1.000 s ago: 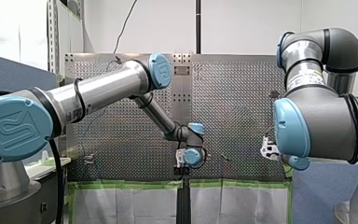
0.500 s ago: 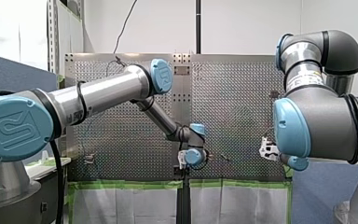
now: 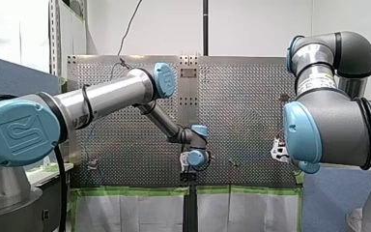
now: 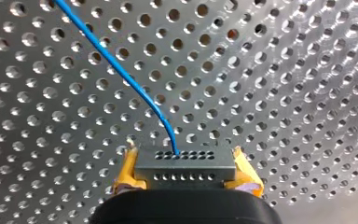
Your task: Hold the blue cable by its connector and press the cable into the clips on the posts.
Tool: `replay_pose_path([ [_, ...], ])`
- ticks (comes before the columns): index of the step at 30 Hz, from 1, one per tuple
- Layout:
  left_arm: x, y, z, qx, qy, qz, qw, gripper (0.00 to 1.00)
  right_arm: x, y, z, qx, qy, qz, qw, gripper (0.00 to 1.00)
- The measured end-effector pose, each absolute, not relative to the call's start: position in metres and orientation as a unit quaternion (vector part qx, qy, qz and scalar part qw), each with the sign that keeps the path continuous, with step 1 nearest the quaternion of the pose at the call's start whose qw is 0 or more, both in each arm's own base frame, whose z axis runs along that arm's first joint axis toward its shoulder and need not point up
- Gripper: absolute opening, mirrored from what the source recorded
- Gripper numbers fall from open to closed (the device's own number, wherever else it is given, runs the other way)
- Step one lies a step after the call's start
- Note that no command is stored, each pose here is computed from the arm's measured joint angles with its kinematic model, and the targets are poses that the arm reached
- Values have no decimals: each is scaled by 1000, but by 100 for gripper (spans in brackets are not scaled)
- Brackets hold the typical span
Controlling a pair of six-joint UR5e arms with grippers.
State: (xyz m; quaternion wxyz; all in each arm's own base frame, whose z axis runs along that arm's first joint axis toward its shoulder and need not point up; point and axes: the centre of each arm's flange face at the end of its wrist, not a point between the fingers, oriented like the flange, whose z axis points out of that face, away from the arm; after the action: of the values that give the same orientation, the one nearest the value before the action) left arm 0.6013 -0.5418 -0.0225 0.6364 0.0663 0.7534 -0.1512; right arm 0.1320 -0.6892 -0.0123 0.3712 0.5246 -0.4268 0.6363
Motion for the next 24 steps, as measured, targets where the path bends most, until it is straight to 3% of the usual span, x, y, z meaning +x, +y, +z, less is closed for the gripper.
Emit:
replay_pose_path([
  [18, 600, -536, -29, 73, 759, -143, 632, 0, 130, -697, -9, 521, -423, 642, 371, 0],
  [20, 594, -538, -32, 82, 759, -141, 630, 33, 131, -696, -9, 522, -422, 643, 370, 0],
  [21, 592, -539, -34, 87, 759, -141, 630, 33, 132, -696, -9, 522, -421, 643, 369, 0],
  [22, 590, -540, -35, 94, 759, -140, 629, 57, 132, -696, -10, 523, -421, 643, 368, 0],
  [23, 589, -542, -35, 100, 758, -141, 629, 69, 132, -696, -10, 524, -421, 643, 368, 0],
  [24, 587, -544, -35, 106, 758, -141, 628, 69, 133, -696, -10, 524, -420, 643, 367, 0],
])
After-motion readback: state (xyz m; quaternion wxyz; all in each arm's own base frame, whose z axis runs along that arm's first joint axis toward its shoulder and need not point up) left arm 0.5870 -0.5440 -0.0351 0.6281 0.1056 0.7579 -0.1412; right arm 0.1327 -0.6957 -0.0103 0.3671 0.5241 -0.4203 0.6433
